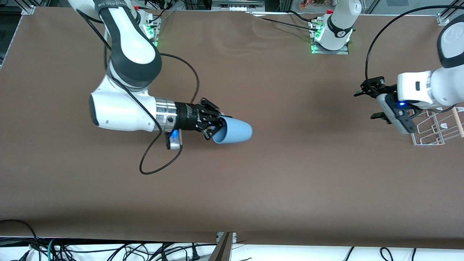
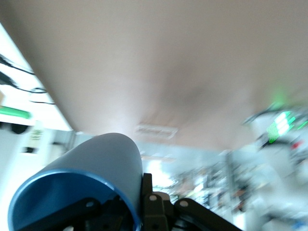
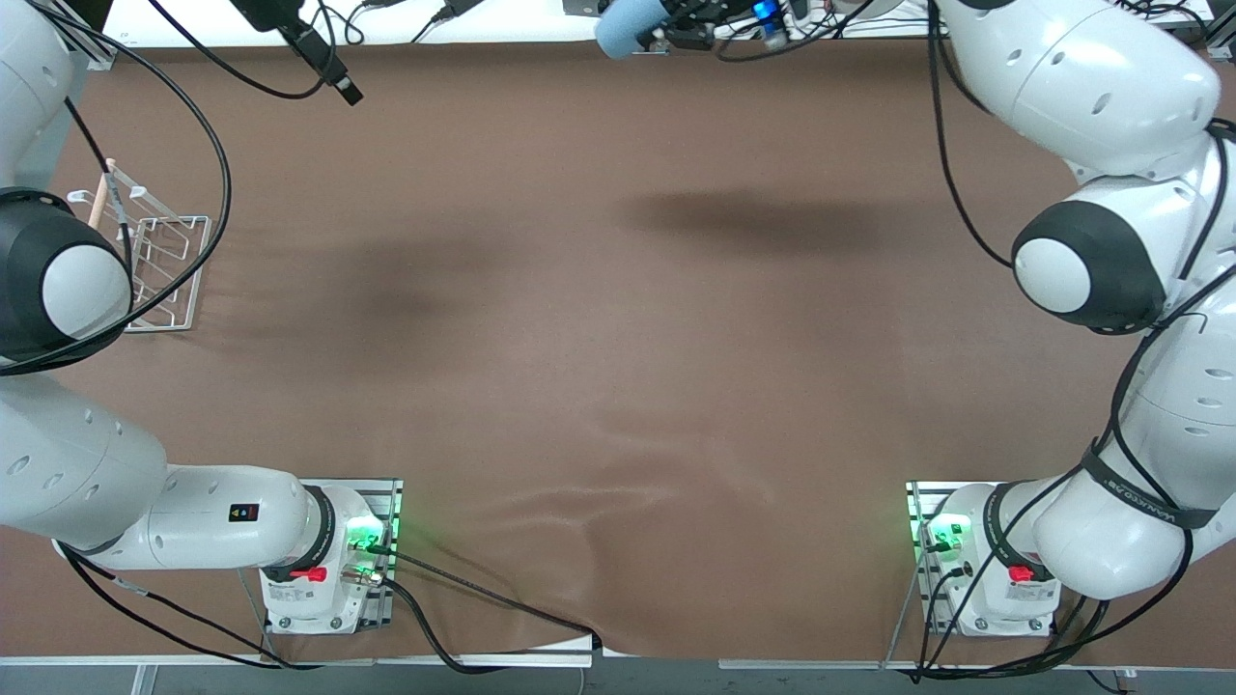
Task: Transfer cup to left arm and place on rack
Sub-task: 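Lift the blue cup with the right gripper toward the table middle, then hold the cup with the right gripper while the left gripper grasps it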
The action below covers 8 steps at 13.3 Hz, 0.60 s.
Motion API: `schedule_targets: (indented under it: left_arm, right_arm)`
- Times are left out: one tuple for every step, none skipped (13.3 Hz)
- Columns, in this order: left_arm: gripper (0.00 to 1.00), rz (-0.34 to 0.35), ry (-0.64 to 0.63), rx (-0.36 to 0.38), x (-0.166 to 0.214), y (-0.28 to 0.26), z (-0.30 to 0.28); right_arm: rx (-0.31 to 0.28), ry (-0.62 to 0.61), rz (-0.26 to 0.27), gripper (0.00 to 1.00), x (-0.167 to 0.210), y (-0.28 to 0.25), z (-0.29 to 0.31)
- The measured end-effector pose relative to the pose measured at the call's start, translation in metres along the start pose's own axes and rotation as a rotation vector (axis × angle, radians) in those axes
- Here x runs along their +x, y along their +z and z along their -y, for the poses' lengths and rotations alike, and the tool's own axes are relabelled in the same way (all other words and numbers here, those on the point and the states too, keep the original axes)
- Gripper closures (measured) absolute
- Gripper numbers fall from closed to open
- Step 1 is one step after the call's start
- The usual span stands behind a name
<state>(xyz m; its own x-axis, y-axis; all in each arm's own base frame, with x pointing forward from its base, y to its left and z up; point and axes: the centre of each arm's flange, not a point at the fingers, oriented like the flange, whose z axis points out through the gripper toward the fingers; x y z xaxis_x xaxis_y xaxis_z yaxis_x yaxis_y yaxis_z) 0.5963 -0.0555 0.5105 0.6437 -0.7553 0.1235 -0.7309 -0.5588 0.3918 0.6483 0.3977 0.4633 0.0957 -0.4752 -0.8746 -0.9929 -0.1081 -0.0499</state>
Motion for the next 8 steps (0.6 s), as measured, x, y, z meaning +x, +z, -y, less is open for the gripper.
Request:
schedule_targets:
  left_arm:
    - [0.0,-0.029,0.057,-0.02,0.005,0.003,0.0]
    - [0.0,-0.06,0.112,-0.026,0.01,0.006,0.001]
    - [0.0,-0.082,0.173,-0.017,0.018,0.009,0.001]
    - [0.0,-0.1,0.243,0.007,0.028,0.013,0.0]
    - [0.0,-0.117,0.322,0.036,0.04,0.019,-0.001]
    - [0.0,-0.134,0.39,0.065,0.053,0.025,-0.002]
    - [0.0,-0.148,0.436,0.088,0.063,0.032,-0.003]
    - [0.0,-0.158,0.468,0.102,0.073,0.039,-0.004]
  right_arm:
    - [0.031,0.061,0.028,0.95,-0.001,0.012,0.0]
    - [0.047,0.118,0.047,0.95,-0.002,0.026,-0.002]
    - [0.058,0.164,0.059,0.95,-0.004,0.04,-0.005]
    - [0.079,0.194,0.072,0.95,-0.009,0.055,-0.008]
    - [0.111,0.212,0.083,0.95,-0.016,0.069,-0.011]
    - [0.131,0.219,0.089,0.95,-0.024,0.083,-0.016]
    - [0.137,0.219,0.092,0.95,-0.031,0.095,-0.022]
    - [0.133,0.219,0.094,0.95,-0.037,0.104,-0.027]
